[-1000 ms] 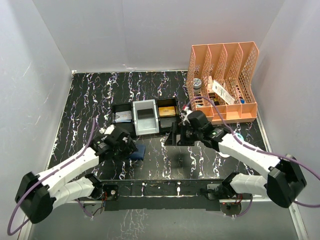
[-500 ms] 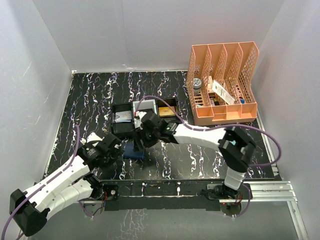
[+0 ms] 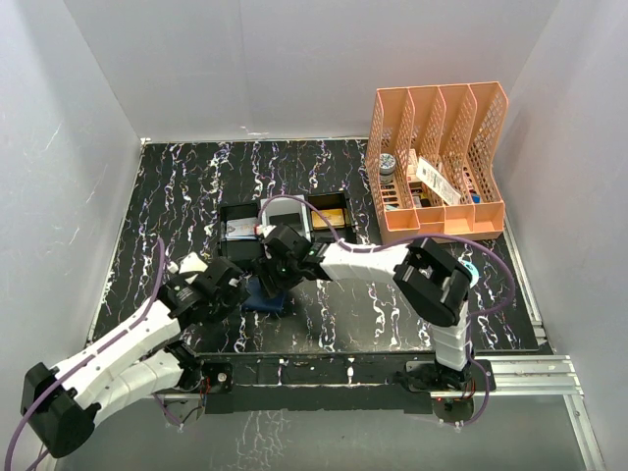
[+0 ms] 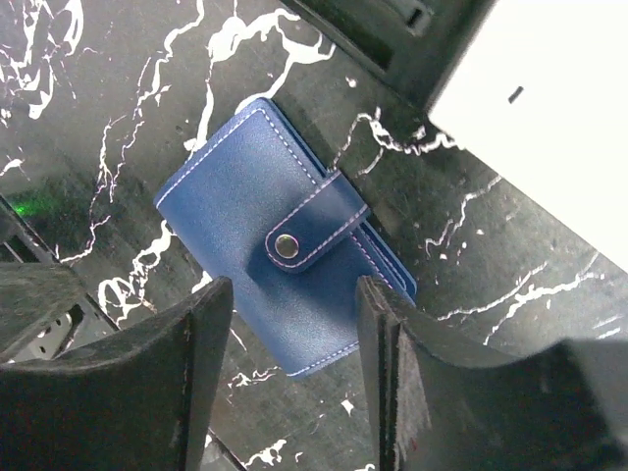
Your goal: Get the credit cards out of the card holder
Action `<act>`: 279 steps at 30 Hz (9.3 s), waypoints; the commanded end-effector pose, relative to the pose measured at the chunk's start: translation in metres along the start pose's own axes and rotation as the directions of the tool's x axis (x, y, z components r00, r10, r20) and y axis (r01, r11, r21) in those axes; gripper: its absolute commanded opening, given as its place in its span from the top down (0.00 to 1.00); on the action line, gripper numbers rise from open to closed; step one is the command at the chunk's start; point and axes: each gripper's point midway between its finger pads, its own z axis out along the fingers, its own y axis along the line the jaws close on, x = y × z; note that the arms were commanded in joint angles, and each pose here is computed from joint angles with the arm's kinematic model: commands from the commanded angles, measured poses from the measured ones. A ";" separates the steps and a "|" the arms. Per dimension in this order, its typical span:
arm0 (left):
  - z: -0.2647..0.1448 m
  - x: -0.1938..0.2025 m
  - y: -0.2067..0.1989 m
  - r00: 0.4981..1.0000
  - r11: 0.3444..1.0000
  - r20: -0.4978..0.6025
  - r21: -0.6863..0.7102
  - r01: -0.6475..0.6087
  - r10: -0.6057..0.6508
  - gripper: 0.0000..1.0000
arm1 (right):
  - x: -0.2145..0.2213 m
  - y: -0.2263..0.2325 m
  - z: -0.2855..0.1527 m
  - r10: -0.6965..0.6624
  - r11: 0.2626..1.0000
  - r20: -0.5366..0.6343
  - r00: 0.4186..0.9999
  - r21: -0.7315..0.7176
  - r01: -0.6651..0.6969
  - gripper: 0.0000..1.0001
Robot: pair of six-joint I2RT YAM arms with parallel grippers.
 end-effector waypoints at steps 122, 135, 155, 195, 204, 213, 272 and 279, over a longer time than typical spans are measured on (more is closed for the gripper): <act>0.044 0.067 -0.053 0.884 0.929 -0.289 0.165 -0.332 0.368 0.42 | 0.042 -0.051 -0.059 0.494 0.849 0.087 0.865 0.167 -0.502 0.83; 0.039 0.064 -0.055 0.889 0.929 -0.276 0.180 -0.325 0.365 0.43 | 0.047 -0.058 -0.055 0.487 0.847 0.084 0.869 0.196 -0.494 0.92; 0.003 0.032 -0.083 0.924 0.898 -0.123 0.312 -0.310 0.362 0.28 | 0.003 -0.002 -0.096 0.415 0.909 0.113 0.903 -0.082 -0.408 1.00; -0.019 0.019 -0.082 0.961 0.900 -0.067 0.373 -0.226 0.269 0.27 | 0.060 -0.058 -0.085 0.597 0.797 0.017 0.802 -0.129 -0.590 1.00; -0.009 0.044 -0.088 0.934 0.876 -0.156 0.425 -0.229 0.320 0.34 | 0.060 -0.060 -0.083 0.596 0.799 0.020 0.803 -0.118 -0.589 1.00; 0.004 0.037 -0.072 0.944 0.913 -0.132 0.324 -0.247 0.302 0.28 | 0.065 -0.065 -0.080 0.599 0.798 0.016 0.800 -0.095 -0.596 1.00; 0.045 0.045 -0.083 0.919 0.898 -0.116 0.286 -0.333 0.377 0.30 | 0.079 -0.071 -0.071 0.605 0.794 -0.011 0.796 -0.062 -0.604 1.00; 0.022 0.044 -0.106 0.928 0.867 -0.108 0.406 -0.287 0.358 0.37 | 0.084 -0.073 -0.069 0.608 0.792 -0.017 0.794 -0.056 -0.608 1.00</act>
